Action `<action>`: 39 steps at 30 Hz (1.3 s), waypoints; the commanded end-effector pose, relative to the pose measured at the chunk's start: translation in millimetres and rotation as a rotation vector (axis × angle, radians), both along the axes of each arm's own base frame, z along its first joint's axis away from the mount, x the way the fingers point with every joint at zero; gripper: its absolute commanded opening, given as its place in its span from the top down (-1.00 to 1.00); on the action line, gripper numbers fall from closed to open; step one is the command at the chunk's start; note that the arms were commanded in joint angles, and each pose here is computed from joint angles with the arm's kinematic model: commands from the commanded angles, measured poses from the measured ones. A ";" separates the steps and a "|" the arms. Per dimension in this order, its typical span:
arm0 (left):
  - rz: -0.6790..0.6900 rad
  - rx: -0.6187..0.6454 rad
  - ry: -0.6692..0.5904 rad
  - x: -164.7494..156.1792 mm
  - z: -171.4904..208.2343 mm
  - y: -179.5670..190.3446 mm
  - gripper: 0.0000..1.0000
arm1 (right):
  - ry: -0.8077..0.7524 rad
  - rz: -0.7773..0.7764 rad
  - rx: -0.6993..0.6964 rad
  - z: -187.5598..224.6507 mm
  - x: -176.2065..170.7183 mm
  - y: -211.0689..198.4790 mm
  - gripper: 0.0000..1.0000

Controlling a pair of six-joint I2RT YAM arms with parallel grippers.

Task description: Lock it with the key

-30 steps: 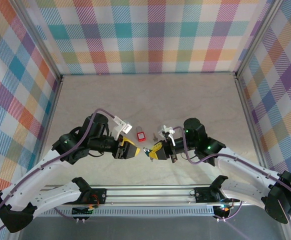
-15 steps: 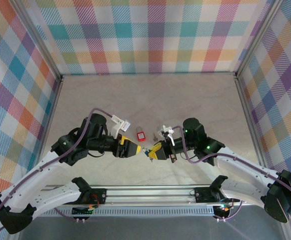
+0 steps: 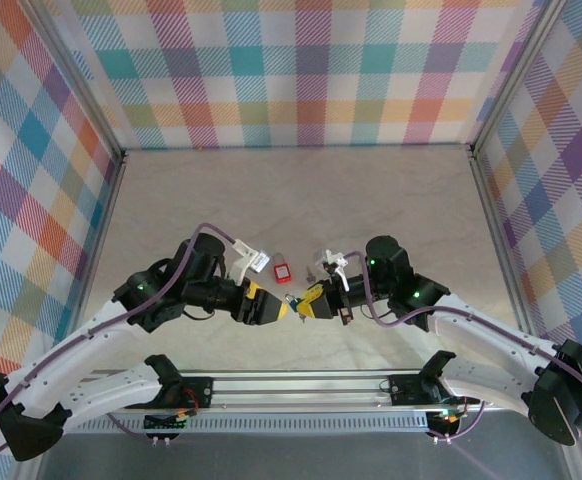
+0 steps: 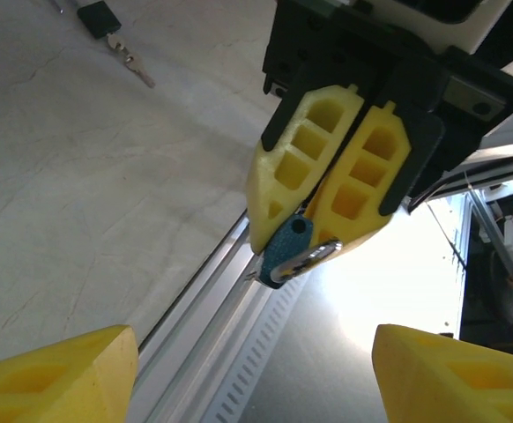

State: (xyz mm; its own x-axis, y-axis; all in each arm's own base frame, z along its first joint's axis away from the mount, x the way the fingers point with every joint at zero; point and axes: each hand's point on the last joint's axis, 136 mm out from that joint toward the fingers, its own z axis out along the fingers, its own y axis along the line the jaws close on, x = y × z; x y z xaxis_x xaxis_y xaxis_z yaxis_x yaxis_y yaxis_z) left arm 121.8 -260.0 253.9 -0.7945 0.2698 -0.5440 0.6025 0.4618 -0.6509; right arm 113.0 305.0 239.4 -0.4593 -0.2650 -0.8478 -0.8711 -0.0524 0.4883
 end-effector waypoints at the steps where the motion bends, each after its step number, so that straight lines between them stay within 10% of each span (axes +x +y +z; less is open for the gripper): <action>1: 0.032 0.012 -0.003 4.7 2.5 -1.5 -0.42 | -0.014 0.019 0.016 3.2 -3.0 2.1 1.00; 25: 0.138 0.020 -0.052 19.0 33.9 6.3 -0.58 | -0.010 0.019 0.005 0.3 -2.6 2.8 1.00; 39: 0.027 0.235 -0.026 2.6 18.4 15.9 -0.59 | -0.005 0.046 0.017 1.5 -8.2 3.8 1.00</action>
